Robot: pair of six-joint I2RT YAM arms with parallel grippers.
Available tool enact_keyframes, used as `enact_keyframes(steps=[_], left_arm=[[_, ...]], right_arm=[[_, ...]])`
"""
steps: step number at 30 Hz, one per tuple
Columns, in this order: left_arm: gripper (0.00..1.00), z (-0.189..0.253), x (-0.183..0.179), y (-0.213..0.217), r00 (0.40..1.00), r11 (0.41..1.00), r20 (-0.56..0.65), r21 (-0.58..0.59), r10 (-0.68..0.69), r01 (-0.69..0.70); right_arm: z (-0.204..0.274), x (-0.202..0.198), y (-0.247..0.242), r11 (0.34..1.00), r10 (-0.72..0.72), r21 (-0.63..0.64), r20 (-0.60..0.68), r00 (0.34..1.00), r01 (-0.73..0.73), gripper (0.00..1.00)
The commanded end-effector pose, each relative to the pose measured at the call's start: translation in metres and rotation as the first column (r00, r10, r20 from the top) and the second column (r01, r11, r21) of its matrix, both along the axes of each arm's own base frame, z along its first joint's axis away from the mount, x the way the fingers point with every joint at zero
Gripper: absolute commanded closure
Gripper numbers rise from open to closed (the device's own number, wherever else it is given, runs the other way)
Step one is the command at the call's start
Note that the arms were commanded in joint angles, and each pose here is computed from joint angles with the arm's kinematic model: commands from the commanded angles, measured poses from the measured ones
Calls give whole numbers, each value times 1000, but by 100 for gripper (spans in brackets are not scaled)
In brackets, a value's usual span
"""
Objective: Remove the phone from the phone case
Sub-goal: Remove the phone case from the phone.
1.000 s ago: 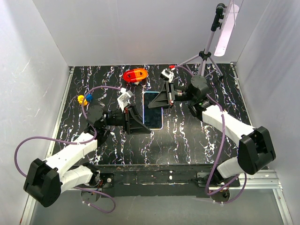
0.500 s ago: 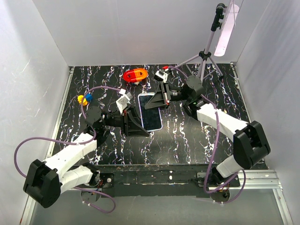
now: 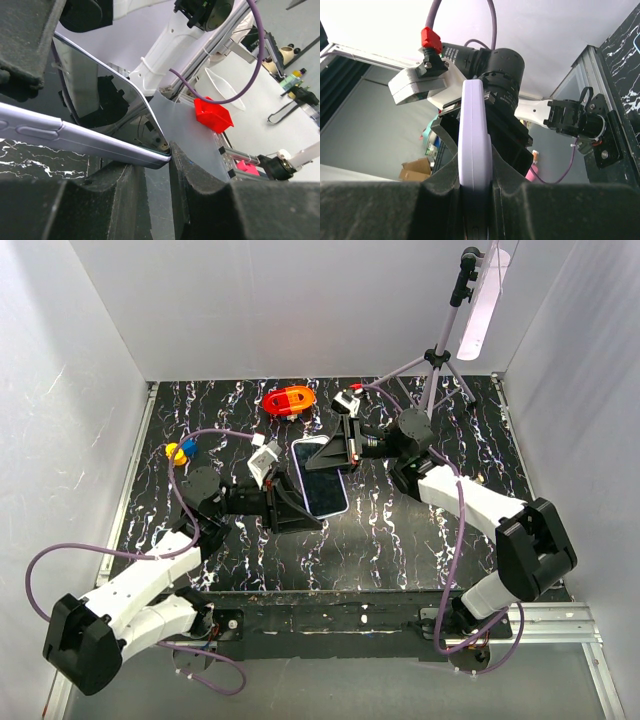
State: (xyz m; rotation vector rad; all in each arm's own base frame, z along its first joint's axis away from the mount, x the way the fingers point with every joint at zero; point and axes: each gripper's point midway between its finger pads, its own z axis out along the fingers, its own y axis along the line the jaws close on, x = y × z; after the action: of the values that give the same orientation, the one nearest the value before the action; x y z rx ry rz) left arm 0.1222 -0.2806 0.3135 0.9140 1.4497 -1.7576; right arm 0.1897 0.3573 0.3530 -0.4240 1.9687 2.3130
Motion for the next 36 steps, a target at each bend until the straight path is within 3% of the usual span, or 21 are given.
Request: enact_keyframes(steps=[1,12,19,23,27,28,30,33,36], left_arm=[[100,-1,42,-3,967,970,89,-49,241,-237],[100,-20,65,4,917,940,217,-19,336,-340],[100,-52,86,1,935,930,26,92,355,-355],[100,-56,74,2,946,946,-59,85,319,-314],[99,-55,55,11,948,947,-68,111,309,-301],[90,-56,50,14,948,947,-77,122,309,-298],[62,-45,38,19,949,949,-73,104,305,-297],[30,-21,27,26,945,950,-96,37,313,-311],[17,0,25,27,930,946,-199,-38,309,-322]], right_arm=[[25,-5,4,997,-20,66,-122,992,28,99],[33,-20,-9,994,33,105,-238,971,-8,99],[47,-22,-10,992,38,129,-179,983,-15,99],[44,-11,-9,995,-36,88,-100,994,45,99],[44,11,-18,989,-105,96,-80,991,113,99],[43,17,-20,987,-126,93,-73,989,133,99],[38,27,-20,984,-152,78,-75,986,157,99],[33,40,-19,981,-178,65,-78,981,183,99],[32,49,-16,976,-197,77,-91,976,204,99]])
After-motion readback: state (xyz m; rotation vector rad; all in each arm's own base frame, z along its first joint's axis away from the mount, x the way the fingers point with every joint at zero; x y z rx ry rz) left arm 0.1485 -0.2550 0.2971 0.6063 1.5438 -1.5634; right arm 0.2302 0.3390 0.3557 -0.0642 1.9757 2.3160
